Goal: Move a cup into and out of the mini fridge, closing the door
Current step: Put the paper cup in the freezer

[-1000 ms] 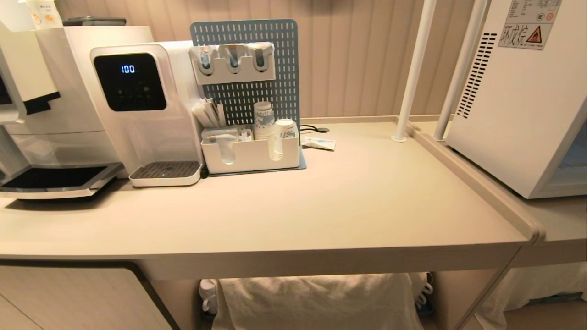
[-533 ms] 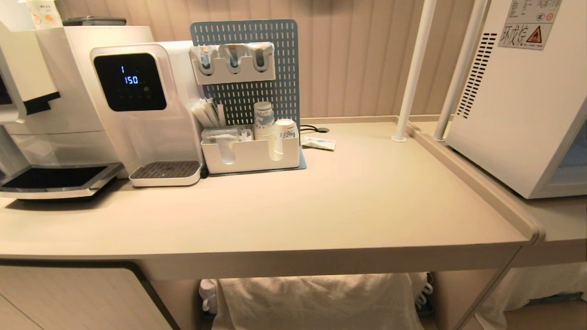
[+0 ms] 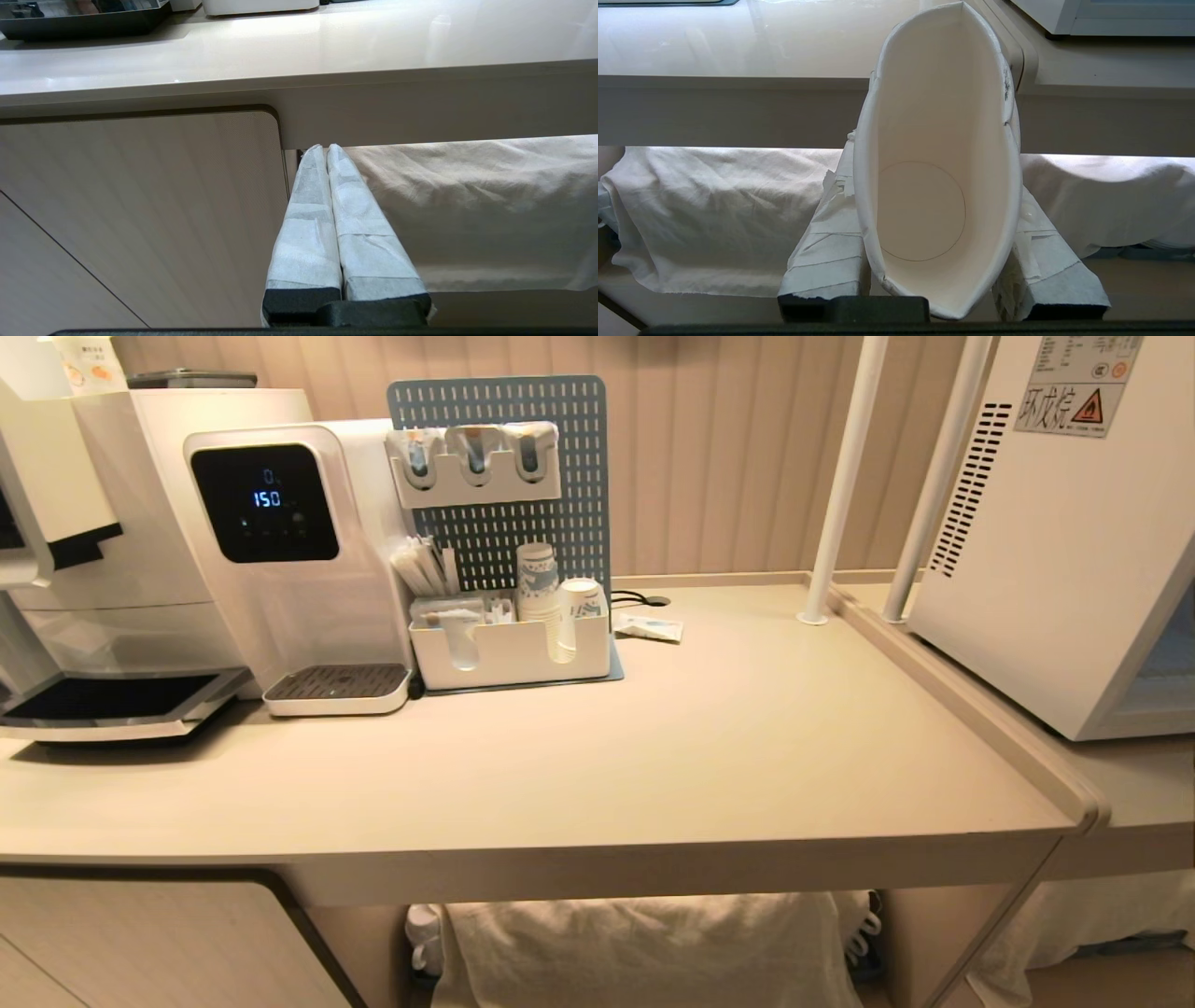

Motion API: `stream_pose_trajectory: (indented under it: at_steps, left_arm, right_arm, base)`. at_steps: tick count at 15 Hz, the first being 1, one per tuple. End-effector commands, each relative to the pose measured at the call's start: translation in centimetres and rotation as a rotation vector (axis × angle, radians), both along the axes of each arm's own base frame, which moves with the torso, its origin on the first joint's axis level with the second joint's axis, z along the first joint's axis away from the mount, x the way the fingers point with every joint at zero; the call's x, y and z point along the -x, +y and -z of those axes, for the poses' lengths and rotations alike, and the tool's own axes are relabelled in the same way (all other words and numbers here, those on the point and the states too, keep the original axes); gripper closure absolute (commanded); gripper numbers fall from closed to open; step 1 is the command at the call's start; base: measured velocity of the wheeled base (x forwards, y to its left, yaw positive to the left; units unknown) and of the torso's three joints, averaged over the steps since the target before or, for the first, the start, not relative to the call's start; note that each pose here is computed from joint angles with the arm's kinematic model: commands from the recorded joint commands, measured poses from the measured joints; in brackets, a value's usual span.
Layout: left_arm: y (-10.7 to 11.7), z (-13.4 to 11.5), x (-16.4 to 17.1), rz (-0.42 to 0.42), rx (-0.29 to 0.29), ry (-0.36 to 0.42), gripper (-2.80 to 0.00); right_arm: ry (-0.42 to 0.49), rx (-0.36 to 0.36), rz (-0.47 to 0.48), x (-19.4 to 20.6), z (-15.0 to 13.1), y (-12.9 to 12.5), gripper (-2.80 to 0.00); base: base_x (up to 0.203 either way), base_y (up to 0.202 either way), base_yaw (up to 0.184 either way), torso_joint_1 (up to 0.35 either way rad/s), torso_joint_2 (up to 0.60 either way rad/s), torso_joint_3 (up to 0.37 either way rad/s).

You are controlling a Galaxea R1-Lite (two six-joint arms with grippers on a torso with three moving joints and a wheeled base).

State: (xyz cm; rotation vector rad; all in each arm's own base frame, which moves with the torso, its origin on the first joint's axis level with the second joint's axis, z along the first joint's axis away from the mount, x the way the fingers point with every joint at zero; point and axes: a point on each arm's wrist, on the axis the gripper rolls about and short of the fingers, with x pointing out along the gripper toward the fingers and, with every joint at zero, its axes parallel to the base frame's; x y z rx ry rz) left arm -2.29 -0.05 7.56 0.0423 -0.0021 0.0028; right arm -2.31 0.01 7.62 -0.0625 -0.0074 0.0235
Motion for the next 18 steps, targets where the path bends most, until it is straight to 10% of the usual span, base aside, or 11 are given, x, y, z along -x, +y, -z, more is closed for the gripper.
stream_pose_trajectory:
  at_steps: [1,18]
  left_arm:
    - [0.00,0.00,-0.01,-0.002,0.020,0.000,0.00]
    - [0.00,0.00,-0.01,-0.002,0.029,0.000,0.00]
  right_arm:
    - [0.002,0.004,-0.002,-0.02,0.00,0.00,0.00]
    - [-0.001,-0.013,0.001,0.00,-0.01,0.00,0.00]
  base:
    - [0.000,0.000,0.000,0.000,0.00,0.000]
    - [0.000,0.000,0.000,0.000,0.00,0.000]
